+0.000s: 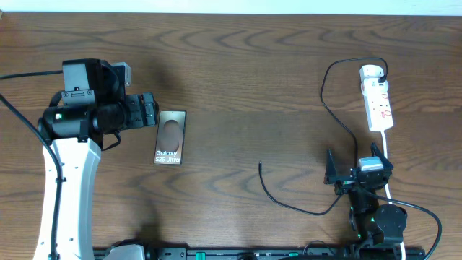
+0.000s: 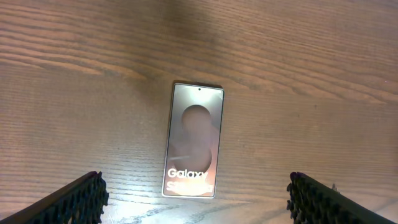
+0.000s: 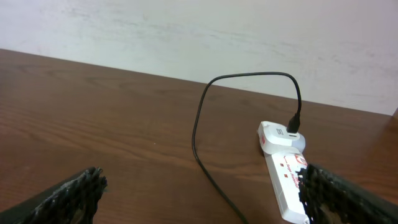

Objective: Plug charger to phone and switch on socket
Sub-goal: 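Move the left gripper forward over the silver phone, then lower the open left gripper down onto the phone's top edge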

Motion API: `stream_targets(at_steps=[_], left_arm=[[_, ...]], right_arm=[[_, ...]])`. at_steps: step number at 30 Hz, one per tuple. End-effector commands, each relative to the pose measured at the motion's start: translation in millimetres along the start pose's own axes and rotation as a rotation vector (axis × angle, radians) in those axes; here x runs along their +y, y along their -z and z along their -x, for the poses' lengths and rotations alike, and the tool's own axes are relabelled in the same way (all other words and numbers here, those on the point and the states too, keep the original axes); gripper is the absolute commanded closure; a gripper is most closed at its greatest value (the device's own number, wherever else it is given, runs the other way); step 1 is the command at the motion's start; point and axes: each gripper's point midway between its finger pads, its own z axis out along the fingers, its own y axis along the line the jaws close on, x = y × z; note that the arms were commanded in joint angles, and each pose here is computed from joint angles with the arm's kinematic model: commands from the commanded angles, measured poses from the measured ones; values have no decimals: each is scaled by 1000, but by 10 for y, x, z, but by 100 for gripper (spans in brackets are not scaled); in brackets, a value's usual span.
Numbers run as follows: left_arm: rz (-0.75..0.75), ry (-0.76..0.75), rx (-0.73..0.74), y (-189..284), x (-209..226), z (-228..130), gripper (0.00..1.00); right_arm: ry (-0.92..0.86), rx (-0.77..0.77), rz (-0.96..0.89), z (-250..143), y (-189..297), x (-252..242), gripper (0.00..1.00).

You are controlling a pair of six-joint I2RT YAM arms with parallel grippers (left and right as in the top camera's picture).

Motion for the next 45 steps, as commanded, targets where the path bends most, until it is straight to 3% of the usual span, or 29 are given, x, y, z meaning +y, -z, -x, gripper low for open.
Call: stream_targets(at_steps=[1,19,32,37,45], left_arm=[[-15,-30,-15,42,-45,62,7],[-12,-19,28,-82,-11,-8,7],[-22,-70,314,-971,-88,-377,8],[80,-88,359,-1242,14,-453,7],[89,-81,386,-1329,41,-507,7]], right_arm=[[7,4,5,-12,0,13,1],[7,4,5,-12,0,13,1],[7,4,5,-12,0,13,1],[7,4,5,-12,0,13,1],[7,4,5,-12,0,13,1]])
